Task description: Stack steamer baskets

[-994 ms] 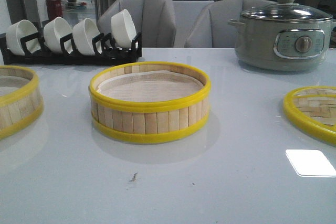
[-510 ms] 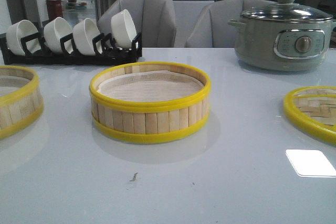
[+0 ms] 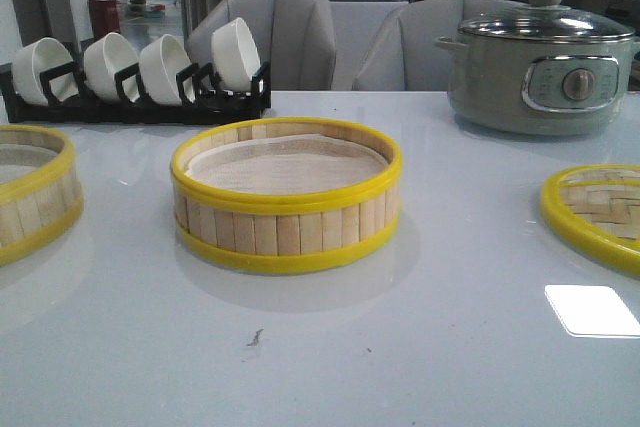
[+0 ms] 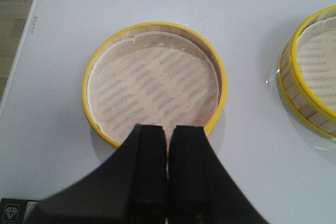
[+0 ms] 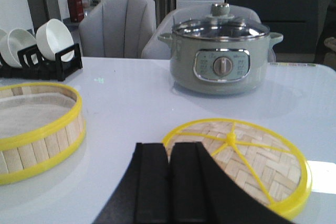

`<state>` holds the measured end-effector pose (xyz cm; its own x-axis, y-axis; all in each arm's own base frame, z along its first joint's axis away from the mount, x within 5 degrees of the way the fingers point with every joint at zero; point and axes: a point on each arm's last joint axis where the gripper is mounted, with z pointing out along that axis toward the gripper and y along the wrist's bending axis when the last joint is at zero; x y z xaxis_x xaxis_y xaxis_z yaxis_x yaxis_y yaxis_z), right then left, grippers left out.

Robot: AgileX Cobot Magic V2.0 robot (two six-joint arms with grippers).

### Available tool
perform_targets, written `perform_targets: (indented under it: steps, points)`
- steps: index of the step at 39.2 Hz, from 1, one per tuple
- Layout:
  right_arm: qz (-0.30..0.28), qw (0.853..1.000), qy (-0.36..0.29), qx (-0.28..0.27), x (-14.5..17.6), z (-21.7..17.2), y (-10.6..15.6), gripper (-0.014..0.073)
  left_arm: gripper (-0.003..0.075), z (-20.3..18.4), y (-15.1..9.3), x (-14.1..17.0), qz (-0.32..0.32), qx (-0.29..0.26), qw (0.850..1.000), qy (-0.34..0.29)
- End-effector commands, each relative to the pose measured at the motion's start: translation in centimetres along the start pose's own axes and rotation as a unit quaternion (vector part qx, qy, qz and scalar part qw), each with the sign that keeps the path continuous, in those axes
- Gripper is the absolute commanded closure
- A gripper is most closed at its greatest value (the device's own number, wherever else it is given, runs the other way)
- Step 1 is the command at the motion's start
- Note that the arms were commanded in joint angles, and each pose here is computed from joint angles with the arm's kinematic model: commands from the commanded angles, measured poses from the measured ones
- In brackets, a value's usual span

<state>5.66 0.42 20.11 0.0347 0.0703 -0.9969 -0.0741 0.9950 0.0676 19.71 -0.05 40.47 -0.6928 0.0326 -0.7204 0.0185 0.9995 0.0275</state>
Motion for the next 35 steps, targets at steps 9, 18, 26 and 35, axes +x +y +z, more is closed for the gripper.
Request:
perform_targets:
  steps: [9, 18, 26, 35]
  points:
    - [0.055, 0.994, -0.092, -0.017, -4.7, -0.8, 0.4, 0.0540, 0.0633, -1.1, 0.1, -1.0, -0.002, -0.001, 0.999, -0.047]
    - [0.051, 0.995, 0.085, -0.022, -12.2, 3.0, 1.4, 0.0540, 0.0633, -1.1, 0.0, -1.0, -0.003, 0.000, 0.999, -0.048]
    - [0.048, 0.987, 0.156, -0.014, -14.8, 9.8, 1.8, 0.0540, 0.0633, -1.1, 0.0, -1.1, -0.003, 0.001, 0.999, -0.049]
    - [0.053, 0.989, 0.138, -0.013, -15.4, 11.6, 1.8, 0.0540, 0.0633, -1.1, 0.0, -1.0, -0.005, 0.004, 0.999, -0.048]
